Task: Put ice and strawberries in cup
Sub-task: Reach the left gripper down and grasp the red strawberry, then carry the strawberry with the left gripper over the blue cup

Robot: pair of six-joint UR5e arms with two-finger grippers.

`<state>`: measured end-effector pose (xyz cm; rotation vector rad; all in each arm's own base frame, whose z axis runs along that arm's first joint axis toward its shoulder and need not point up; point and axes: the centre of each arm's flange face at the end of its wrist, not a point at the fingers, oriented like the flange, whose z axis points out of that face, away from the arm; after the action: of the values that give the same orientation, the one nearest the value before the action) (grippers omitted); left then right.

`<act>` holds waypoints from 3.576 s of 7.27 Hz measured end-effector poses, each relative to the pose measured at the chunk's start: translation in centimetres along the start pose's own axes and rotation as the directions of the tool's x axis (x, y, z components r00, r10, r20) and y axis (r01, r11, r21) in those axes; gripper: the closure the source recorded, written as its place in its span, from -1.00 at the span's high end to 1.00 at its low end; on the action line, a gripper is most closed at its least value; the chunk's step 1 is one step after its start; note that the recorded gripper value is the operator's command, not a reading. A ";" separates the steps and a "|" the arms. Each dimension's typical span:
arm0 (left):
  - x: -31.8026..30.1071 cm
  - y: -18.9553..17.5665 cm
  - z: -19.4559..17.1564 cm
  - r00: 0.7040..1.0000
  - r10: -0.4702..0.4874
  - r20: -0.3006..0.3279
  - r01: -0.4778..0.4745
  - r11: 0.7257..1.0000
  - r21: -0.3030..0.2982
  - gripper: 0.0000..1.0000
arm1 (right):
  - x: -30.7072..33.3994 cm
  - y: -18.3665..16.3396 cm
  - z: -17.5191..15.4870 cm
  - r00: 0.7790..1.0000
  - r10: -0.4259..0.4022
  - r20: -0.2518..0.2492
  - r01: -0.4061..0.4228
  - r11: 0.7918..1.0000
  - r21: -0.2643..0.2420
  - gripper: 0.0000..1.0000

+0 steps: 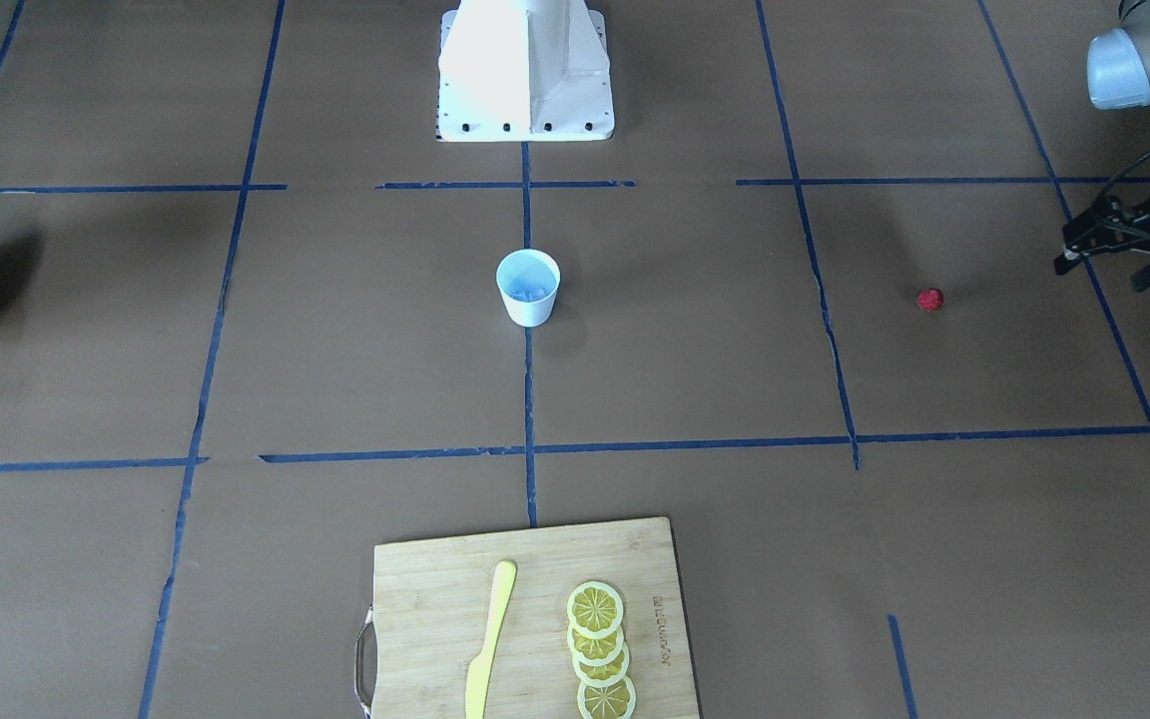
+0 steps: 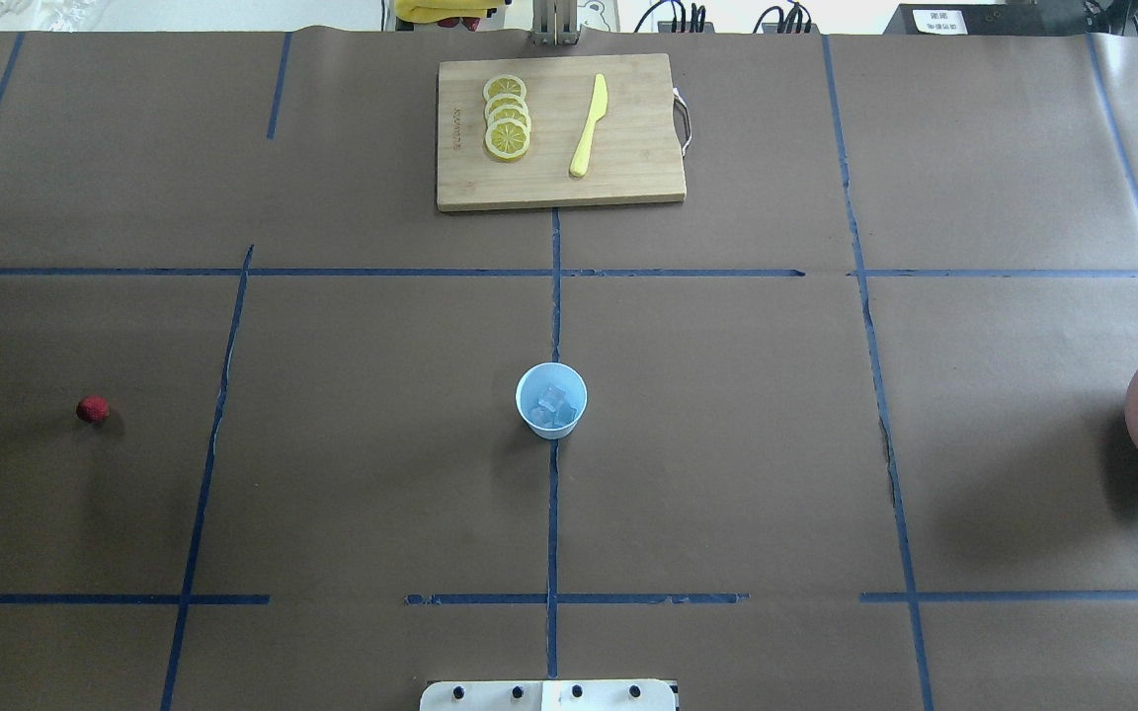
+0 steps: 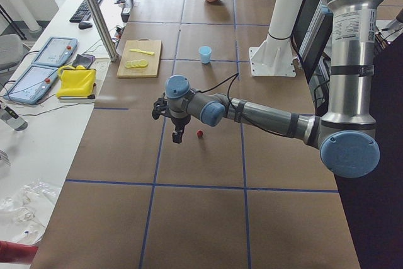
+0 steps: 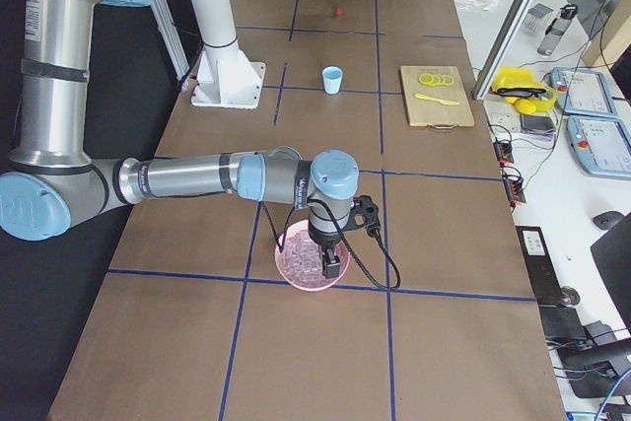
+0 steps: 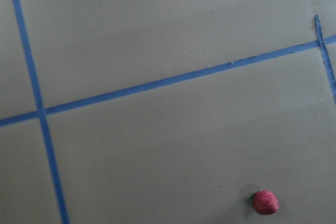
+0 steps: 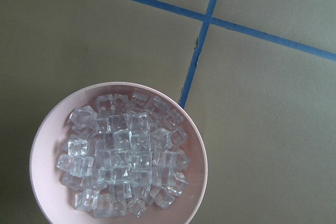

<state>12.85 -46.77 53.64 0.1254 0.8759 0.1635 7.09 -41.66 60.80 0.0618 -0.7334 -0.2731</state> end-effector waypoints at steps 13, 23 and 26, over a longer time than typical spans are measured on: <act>8.5 4.5 14.0 0.994 -0.076 0.078 0.072 0.996 0.055 0.17 | 0.0 0.0 0.0 1.000 0.002 0.000 -0.002 1.000 0.000 0.99; 19.7 0.8 5.8 0.993 -0.090 0.072 0.087 0.995 0.041 -1.00 | -0.1 -0.1 -0.2 1.000 0.000 -0.001 0.000 1.000 0.004 0.99; 32.9 -4.7 1.5 0.968 -0.249 0.029 0.248 0.968 0.047 -1.00 | -0.2 -0.1 -0.2 1.000 -0.001 -0.001 0.001 1.000 0.005 0.99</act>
<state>35.15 -45.11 29.04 0.0577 0.8527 -0.0921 7.10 -41.76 60.51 0.0670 -0.7327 -0.2727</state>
